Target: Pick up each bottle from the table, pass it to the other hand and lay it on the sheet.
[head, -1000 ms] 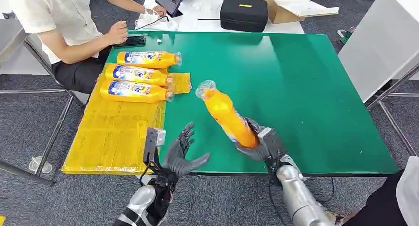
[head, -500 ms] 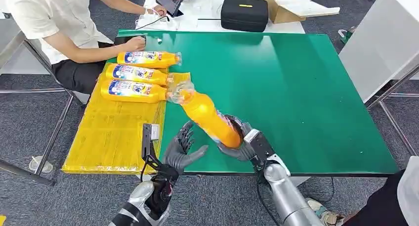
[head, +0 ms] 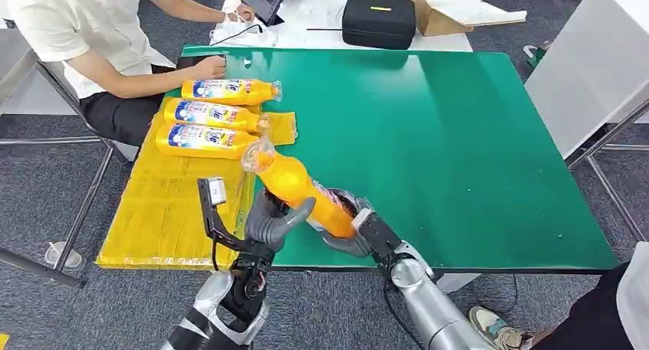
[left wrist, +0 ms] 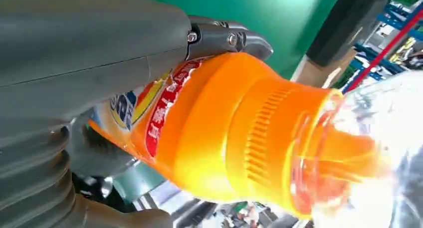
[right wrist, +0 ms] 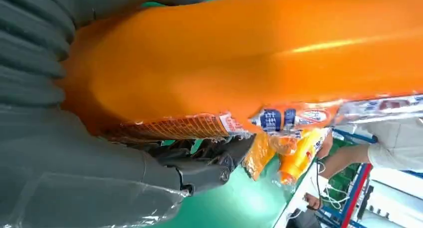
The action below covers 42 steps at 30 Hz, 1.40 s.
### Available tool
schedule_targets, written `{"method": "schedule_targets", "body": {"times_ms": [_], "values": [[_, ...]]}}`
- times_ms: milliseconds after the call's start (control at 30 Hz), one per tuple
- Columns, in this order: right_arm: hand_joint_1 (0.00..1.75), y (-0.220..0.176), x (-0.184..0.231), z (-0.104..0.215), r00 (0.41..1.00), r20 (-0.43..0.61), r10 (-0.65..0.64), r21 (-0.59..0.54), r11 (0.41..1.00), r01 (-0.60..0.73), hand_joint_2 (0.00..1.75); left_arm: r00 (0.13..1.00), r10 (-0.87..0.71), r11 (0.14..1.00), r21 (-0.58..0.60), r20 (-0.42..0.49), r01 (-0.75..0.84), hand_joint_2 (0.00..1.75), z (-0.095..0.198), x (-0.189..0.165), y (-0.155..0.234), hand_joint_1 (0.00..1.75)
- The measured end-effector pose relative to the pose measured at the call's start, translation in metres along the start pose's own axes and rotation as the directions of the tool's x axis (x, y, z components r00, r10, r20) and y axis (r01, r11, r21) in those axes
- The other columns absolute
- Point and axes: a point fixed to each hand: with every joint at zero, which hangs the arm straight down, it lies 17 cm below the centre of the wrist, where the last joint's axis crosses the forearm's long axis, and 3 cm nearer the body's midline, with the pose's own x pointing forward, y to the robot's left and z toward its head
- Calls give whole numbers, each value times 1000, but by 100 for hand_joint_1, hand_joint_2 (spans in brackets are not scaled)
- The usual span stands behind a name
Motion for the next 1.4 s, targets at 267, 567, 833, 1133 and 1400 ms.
{"method": "schedule_targets", "body": {"times_ms": [267,567,833,1133,1400], "values": [[175,11,-2,-5,1000,-9,11,20,1000,-11,175,1000,10,1000,-5,15,-10,175,-2,7,-5,79],[175,17,2,-9,1000,-2,14,28,1000,-14,175,998,-68,998,-1,17,68,175,-10,4,-4,175],[173,18,1,-9,1000,-8,5,26,1000,-5,175,995,-102,995,5,14,102,175,-15,-2,-5,175],[0,1,-2,-4,997,-3,71,-92,993,-71,175,993,-114,993,15,41,113,175,-10,1,-3,175],[0,-93,21,60,867,-77,493,-566,694,-445,0,960,-205,973,143,191,179,175,14,52,34,175]]}}
